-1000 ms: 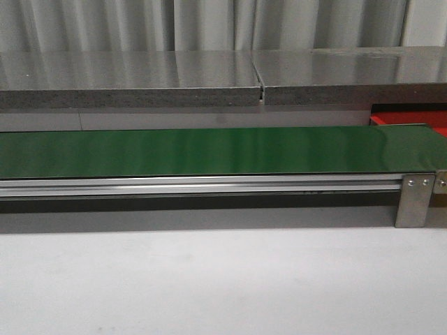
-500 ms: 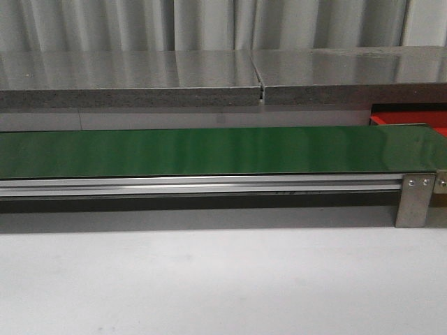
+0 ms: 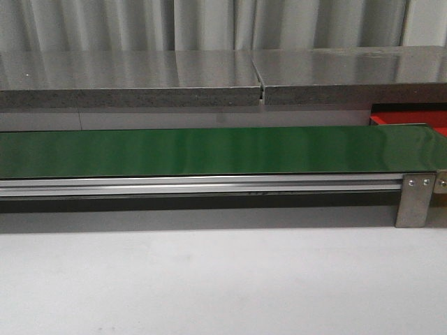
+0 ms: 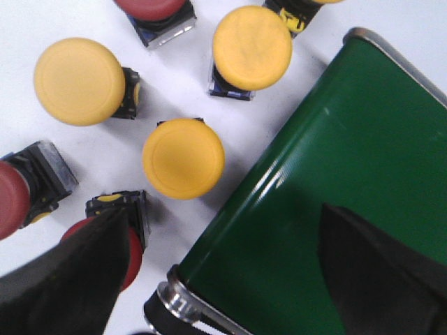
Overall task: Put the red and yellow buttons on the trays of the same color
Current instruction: 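Lower the left gripper over a yellow button and close on it, then lift the yellow button and set it on the green belt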
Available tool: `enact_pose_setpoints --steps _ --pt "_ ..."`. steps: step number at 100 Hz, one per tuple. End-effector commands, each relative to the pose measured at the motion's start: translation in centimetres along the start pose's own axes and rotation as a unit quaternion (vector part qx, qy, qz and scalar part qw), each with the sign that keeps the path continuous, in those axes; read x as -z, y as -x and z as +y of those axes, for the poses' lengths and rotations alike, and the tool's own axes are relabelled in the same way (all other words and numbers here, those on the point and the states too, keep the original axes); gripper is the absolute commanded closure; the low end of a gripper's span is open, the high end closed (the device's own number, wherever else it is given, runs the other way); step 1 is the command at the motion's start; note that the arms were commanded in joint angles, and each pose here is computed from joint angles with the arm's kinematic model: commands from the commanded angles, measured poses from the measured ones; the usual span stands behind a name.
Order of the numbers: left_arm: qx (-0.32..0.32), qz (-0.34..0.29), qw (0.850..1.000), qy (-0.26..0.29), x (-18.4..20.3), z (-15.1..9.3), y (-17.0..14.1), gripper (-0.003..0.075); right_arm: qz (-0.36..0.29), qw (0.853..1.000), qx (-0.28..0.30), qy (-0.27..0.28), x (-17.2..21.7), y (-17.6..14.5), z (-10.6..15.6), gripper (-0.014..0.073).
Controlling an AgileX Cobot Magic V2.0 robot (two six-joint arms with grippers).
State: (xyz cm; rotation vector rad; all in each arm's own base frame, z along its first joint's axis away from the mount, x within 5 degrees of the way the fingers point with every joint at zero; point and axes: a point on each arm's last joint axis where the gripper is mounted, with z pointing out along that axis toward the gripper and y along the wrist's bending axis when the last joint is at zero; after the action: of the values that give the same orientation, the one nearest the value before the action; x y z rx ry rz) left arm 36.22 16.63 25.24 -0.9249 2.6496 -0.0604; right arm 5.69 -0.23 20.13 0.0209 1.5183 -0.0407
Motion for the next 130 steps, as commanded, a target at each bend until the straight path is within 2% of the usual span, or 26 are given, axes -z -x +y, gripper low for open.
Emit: enact_pose_setpoints --steps 1,37,97,104,123,130 --pt "0.01 -0.04 0.999 -0.009 2.2 -0.2 1.1 0.0197 -0.055 0.998 0.007 0.0 0.2 1.4 0.0 0.0715" --pt "0.055 -0.024 0.998 0.001 1.0 1.6 2.1 0.0208 -0.055 0.998 0.007 0.0 0.2 1.4 0.0 0.0715" --pt "0.066 0.003 0.998 -0.006 -2.2 1.5 3.0 0.021 -0.055 0.998 0.007 0.0 0.2 1.4 0.0 0.0715" --pt "0.066 0.009 0.998 -0.005 -2.5 1.6 3.0 0.0239 -0.055 0.998 0.007 0.0 0.2 1.4 0.0 0.0715" --pt "0.067 0.01 0.998 -0.004 -3.1 1.6 3.0 0.0412 -0.055 0.998 0.007 0.0 0.2 1.4 0.0 0.0715" --pt "0.067 0.007 0.998 -0.005 -3.1 1.6 3.1 0.0454 -0.055 0.998 0.007 0.0 0.2 1.4 0.0 0.0715"
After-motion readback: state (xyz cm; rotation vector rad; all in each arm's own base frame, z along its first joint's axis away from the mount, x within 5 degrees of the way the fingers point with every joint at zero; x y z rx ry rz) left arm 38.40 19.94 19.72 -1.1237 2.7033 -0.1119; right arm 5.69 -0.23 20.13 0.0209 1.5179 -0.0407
